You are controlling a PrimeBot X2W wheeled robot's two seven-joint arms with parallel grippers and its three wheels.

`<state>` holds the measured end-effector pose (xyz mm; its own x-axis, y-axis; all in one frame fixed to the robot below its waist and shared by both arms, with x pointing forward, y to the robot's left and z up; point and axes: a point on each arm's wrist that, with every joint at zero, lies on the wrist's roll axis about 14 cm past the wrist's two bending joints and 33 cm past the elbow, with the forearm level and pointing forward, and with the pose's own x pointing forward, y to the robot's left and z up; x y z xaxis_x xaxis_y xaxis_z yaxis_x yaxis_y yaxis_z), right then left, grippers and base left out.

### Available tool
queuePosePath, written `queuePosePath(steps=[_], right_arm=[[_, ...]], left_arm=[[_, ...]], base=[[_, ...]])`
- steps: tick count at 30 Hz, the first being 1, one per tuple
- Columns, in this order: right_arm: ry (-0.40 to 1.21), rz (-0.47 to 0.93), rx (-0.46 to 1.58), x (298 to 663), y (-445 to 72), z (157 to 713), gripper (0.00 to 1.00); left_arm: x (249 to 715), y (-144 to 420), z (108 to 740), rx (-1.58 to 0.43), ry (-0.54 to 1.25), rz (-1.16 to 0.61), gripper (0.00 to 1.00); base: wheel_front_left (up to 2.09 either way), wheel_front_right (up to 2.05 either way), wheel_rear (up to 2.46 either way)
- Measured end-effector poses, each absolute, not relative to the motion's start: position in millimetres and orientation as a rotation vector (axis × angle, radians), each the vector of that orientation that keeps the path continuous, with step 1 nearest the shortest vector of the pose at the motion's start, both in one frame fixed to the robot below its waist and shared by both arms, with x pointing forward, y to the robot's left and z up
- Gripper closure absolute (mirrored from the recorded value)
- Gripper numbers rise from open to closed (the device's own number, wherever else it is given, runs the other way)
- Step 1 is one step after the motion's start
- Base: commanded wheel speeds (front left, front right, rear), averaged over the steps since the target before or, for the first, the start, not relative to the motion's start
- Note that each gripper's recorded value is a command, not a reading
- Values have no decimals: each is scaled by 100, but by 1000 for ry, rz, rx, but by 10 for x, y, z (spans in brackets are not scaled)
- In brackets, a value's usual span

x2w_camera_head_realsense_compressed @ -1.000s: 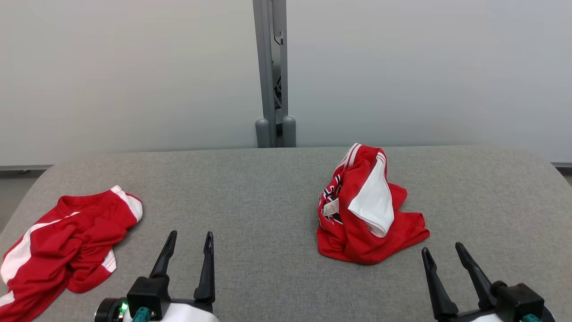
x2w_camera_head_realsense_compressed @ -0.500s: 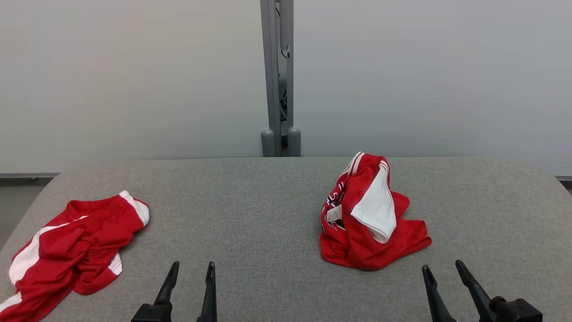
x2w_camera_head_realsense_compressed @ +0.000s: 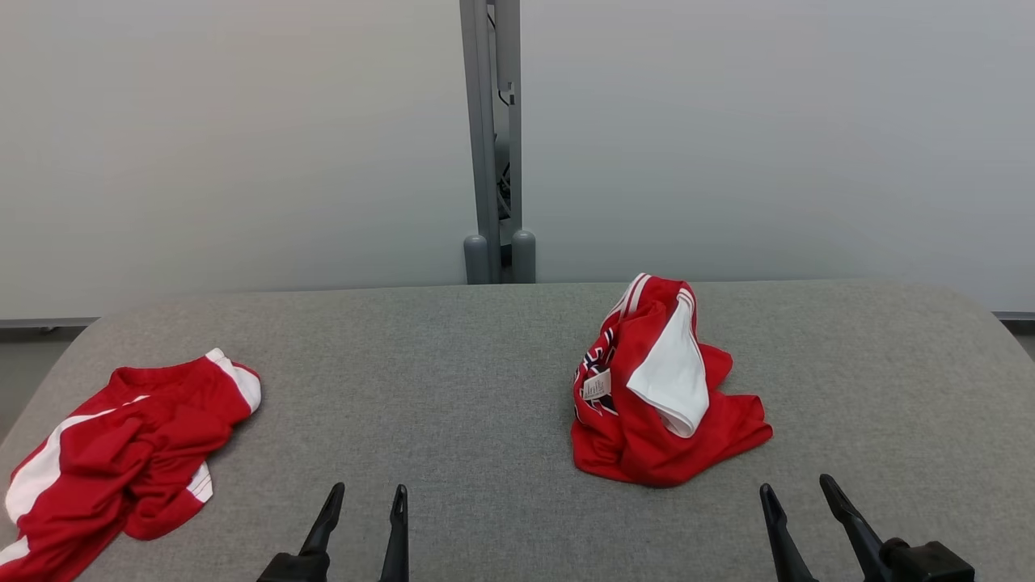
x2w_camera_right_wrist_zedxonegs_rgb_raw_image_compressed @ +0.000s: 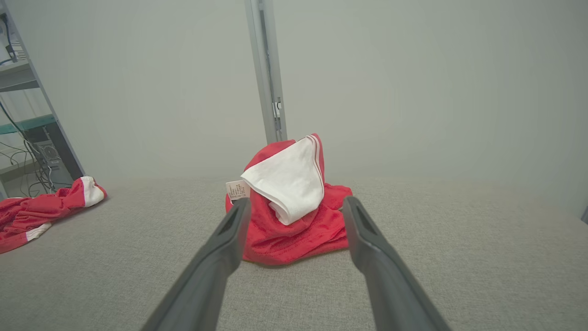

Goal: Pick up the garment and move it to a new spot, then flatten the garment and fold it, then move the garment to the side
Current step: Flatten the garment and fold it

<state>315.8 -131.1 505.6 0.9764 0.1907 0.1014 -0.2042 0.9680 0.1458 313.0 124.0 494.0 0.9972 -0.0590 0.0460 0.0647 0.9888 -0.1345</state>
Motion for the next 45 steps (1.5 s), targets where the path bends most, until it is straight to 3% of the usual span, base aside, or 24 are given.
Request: queuePosePath(steps=[12,27,45], right_arm=[[-68,135,145,3184,-1497,4993,0],[-24,3,142,3136,-1866,4855,0],[34,-82,136,3268,-2125,4724,0]], left_arm=[[3576,341,5331,-203,-101,-379,0],[4017,-846,5387,-184,-26,-759,0],[4584,-1338,4656,-19,328,-808,0]], base=[[0,0,0],[0,0,0],[0,0,0]])
